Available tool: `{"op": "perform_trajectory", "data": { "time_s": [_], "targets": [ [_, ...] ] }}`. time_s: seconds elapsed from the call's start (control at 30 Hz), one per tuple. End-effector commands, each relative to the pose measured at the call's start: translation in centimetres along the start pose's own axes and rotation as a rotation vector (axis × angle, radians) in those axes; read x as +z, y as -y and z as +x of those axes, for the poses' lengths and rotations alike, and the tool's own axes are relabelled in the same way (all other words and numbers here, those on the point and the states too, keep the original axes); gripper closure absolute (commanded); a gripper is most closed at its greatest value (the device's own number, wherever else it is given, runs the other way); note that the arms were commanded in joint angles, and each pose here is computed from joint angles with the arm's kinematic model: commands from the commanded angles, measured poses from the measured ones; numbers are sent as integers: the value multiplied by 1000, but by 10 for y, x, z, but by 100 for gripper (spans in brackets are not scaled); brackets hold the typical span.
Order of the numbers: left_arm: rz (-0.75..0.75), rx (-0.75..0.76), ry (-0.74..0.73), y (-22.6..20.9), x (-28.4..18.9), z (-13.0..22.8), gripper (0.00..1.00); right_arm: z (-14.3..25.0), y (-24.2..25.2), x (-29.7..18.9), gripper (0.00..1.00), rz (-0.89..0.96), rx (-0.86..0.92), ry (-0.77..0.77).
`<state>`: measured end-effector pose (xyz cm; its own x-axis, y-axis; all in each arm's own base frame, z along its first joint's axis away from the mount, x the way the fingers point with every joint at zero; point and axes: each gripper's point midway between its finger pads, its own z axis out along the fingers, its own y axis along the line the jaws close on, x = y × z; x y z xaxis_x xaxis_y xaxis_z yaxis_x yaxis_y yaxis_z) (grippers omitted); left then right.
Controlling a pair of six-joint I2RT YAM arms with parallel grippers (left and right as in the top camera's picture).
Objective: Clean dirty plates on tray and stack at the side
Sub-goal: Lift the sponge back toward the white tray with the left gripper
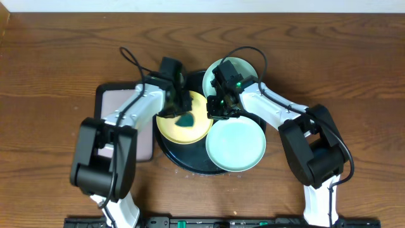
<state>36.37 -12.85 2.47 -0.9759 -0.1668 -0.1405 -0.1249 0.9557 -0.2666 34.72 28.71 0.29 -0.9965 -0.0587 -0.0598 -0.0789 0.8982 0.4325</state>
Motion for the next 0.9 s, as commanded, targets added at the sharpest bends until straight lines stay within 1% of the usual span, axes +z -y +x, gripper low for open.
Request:
{"op": "perform_trajectory", "data": {
  "time_s": [0.0, 0.1, 0.17, 0.33, 0.47, 0.6, 0.7, 0.87],
  "targets": [
    [-77, -34, 149, -25, -48, -38, 93, 10, 13, 12, 99, 40, 3, -32],
    [-127, -98, 185, -51, -80, -46, 93, 10, 12, 12, 99, 39, 0, -30],
    [-140, -142, 190, -66, -98, -44, 93, 10, 10, 12, 99, 37, -4, -30],
    [-184, -265, 144, -107, -129, -21, 92, 7, -6, 5, 99, 24, -93, -8],
    [-214, -351, 94, -134, -136, -5, 92, 0, -9, -12, 99, 128, -136, 63],
    [-223, -377, 88, -147, -138, -3, 92, -8, -15, -37, 99, 232, -193, 141],
    [-225, -364, 87, -149, -138, -3, 93, -11, -26, -56, 99, 279, -254, 197],
    [-225, -363, 87, -149, -138, -3, 93, -17, -35, -89, 99, 359, -296, 295]
  ]
}}
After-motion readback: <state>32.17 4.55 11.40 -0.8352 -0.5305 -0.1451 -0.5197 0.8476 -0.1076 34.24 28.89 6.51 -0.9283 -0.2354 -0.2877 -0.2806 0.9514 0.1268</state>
